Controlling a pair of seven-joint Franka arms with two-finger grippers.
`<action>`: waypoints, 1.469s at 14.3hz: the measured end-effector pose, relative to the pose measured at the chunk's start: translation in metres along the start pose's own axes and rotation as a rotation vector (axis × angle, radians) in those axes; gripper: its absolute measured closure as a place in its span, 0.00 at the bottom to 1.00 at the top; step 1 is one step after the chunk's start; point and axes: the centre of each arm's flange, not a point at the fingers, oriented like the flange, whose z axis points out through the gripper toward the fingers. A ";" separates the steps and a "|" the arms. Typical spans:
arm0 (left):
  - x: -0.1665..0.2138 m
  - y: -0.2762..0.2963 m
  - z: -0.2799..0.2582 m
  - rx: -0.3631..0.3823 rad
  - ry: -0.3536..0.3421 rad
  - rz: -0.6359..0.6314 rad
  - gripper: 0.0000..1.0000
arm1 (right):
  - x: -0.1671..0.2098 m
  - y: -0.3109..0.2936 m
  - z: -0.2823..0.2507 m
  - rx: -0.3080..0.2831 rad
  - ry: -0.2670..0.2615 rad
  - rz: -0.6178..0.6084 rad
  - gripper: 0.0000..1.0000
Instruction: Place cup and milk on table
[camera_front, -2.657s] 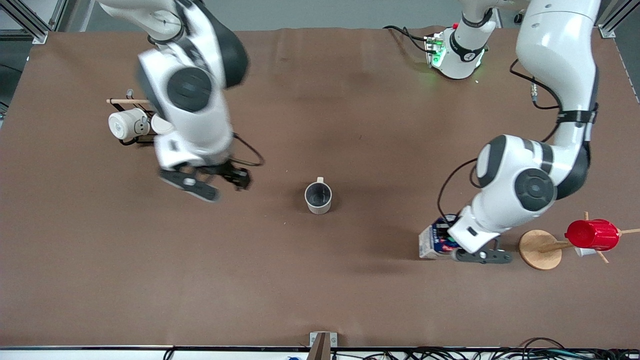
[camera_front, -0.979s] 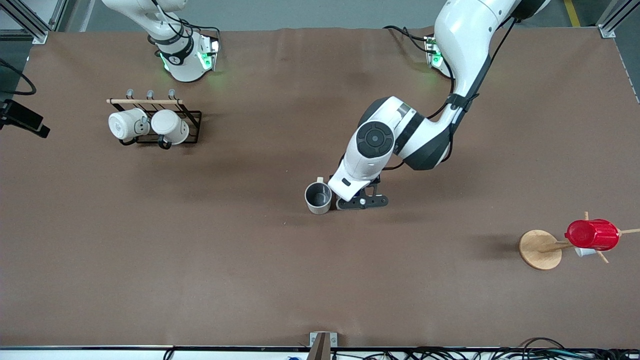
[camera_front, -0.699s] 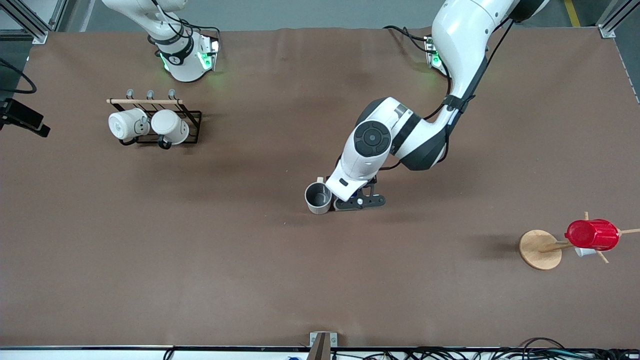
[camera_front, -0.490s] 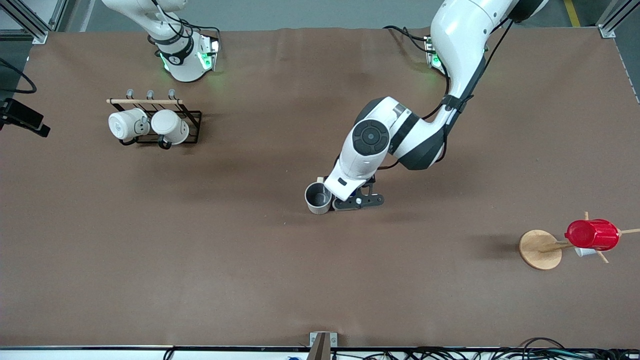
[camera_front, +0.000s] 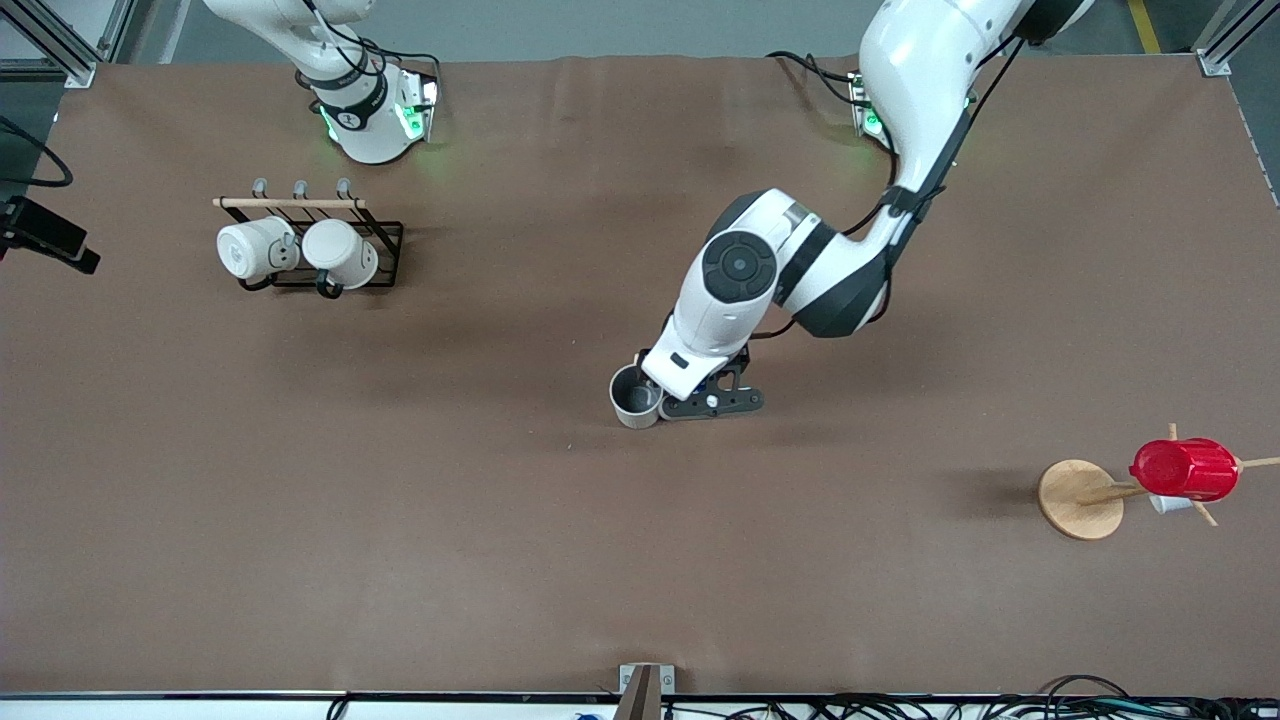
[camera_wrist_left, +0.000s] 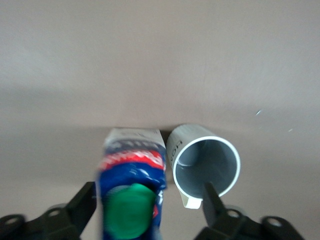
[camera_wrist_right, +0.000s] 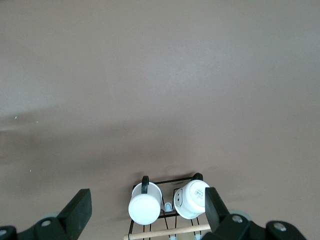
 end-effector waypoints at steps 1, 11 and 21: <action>0.008 -0.009 -0.031 0.000 0.015 -0.016 0.00 | 0.000 0.000 0.000 0.000 0.000 0.001 0.00; 0.072 -0.277 -0.271 0.108 0.028 0.046 0.00 | 0.000 0.004 0.000 0.000 -0.001 0.008 0.00; -0.008 -0.332 -0.309 0.163 -0.039 0.229 0.00 | 0.000 0.006 0.000 0.000 -0.001 0.011 0.00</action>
